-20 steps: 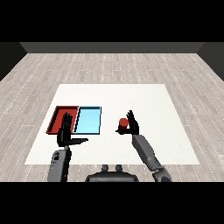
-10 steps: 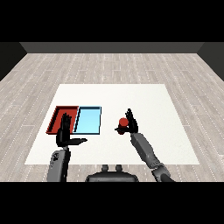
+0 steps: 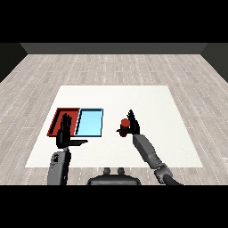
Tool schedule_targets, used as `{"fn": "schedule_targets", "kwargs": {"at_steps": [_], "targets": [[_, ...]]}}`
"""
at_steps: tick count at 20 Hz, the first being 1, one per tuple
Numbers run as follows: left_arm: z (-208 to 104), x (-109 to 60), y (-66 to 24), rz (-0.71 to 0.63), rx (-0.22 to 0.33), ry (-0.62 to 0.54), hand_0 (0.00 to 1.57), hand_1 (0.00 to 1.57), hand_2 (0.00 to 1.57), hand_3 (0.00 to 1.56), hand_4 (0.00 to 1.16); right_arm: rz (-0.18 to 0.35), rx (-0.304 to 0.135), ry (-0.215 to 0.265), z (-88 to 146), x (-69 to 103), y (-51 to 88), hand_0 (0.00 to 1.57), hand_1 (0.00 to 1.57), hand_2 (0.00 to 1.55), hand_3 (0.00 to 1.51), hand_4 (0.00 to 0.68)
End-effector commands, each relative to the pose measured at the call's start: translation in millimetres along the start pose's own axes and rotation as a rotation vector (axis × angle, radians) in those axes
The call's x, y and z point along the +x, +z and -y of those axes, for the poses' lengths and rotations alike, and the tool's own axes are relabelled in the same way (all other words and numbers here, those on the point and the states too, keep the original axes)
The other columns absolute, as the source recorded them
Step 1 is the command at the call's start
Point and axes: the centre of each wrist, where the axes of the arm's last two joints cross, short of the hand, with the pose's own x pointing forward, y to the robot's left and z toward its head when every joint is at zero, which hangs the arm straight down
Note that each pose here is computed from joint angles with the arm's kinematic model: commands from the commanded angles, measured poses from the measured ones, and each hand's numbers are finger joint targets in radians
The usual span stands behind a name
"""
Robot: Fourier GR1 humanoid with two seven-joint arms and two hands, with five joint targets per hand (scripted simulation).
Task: Pick the red can and put it in the red box
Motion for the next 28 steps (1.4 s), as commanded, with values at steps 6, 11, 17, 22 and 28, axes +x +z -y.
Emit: {"fn": "schedule_targets", "kwargs": {"at_steps": [6,11,17,22,28], "targets": [[-3,3.3,2.4,0.011,0.004,-0.013,0.0,0.0,0.0,0.0,0.0,-0.018,-0.03,0.009,-8,4.8,-5.6,0.81,0.81,0.92,0.8,0.0],[10,12.1,-7.4,0.007,-0.003,0.001,0.0,0.0,0.0,0.0,0.0,-0.022,-0.072,0.106,-14,-8.6,10.2,1.49,1.49,1.47,1.44,0.663],[7,7.8,-2.3,0.0,-0.002,-0.005,0.0,0.0,0.0,0.0,0.0,-0.004,-0.06,0.178,-21,9.6,-9.5,1.46,1.46,1.45,1.43,0.656],[0,-15.3,11.3,0.008,-0.008,-0.025,0.0,0.0,0.0,0.0,0.0,0.034,-0.043,0.209,-23,14.9,-1.2,1.47,1.47,1.46,1.42,0.652],[23,-18.5,6.3,-0.041,-0.042,-0.013,0.0,0.0,0.0,0.0,0.0,0.134,-0.007,0.18,-35,44.7,-5.5,1.43,1.43,1.44,1.4,0.656]]}}
